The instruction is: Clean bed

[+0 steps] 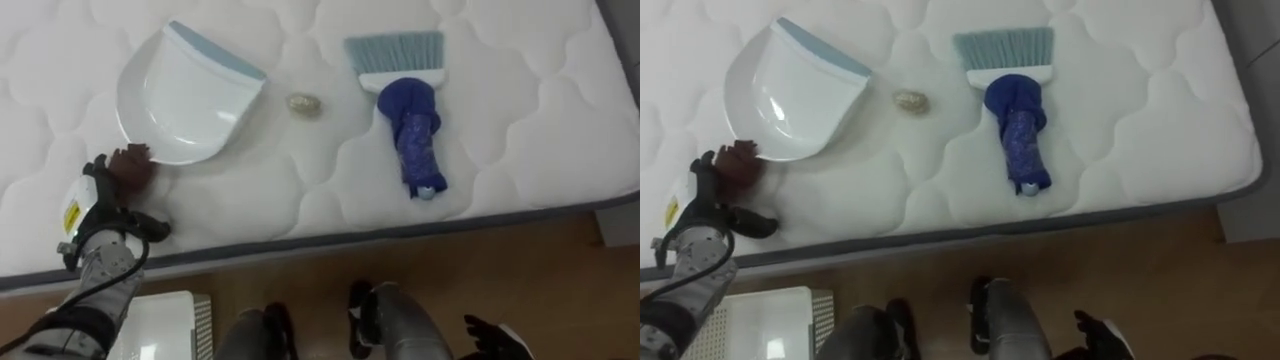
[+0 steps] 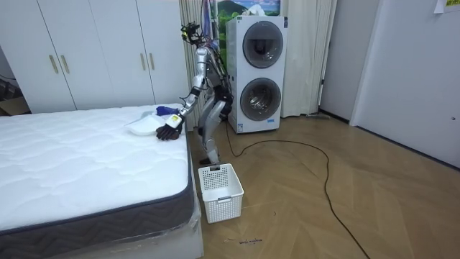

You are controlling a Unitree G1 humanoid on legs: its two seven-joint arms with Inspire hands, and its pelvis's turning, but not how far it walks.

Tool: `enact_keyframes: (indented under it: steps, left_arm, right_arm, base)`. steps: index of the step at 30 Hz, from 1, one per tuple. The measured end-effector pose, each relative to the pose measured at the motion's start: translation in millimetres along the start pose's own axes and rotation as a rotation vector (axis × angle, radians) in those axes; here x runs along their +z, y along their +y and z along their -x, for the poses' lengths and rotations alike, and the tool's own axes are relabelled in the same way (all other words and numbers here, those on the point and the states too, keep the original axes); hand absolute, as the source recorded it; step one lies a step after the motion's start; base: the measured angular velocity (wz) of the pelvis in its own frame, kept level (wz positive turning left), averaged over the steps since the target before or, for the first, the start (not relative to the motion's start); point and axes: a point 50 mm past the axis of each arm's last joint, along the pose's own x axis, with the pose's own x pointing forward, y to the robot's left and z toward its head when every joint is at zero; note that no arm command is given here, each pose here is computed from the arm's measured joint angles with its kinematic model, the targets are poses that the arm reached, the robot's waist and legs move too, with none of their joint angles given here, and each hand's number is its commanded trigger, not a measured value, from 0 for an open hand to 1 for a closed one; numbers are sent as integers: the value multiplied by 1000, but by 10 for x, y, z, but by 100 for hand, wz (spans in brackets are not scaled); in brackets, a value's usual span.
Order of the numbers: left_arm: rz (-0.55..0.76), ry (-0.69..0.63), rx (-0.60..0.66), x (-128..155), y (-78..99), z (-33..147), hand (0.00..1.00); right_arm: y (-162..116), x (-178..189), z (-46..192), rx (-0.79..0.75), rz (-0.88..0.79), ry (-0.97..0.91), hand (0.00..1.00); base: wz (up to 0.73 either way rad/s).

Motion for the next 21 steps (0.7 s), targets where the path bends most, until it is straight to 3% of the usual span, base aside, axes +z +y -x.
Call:
enact_keyframes:
  steps: [5,6,8,14,21]
  left_arm:
    - [0,-4,24,11,81,-39,0]
    - [2,-4,24,14,82,-40,22]
    - [9,-6,27,24,89,-45,100]
    - [-11,-12,16,28,85,-47,100]
    - [-33,1,57,-7,216,-95,100]
  right_arm:
    - [23,-12,8,10,24,3,0]
    - [22,-17,8,11,33,9,0]
    - [24,-20,8,12,38,11,0]
    - [34,-56,14,34,47,35,0]
    - [32,-61,17,57,63,40,0]
  base:
    - [-3]
    - [-5]
    - [-5]
    - [-2]
    - [-2]
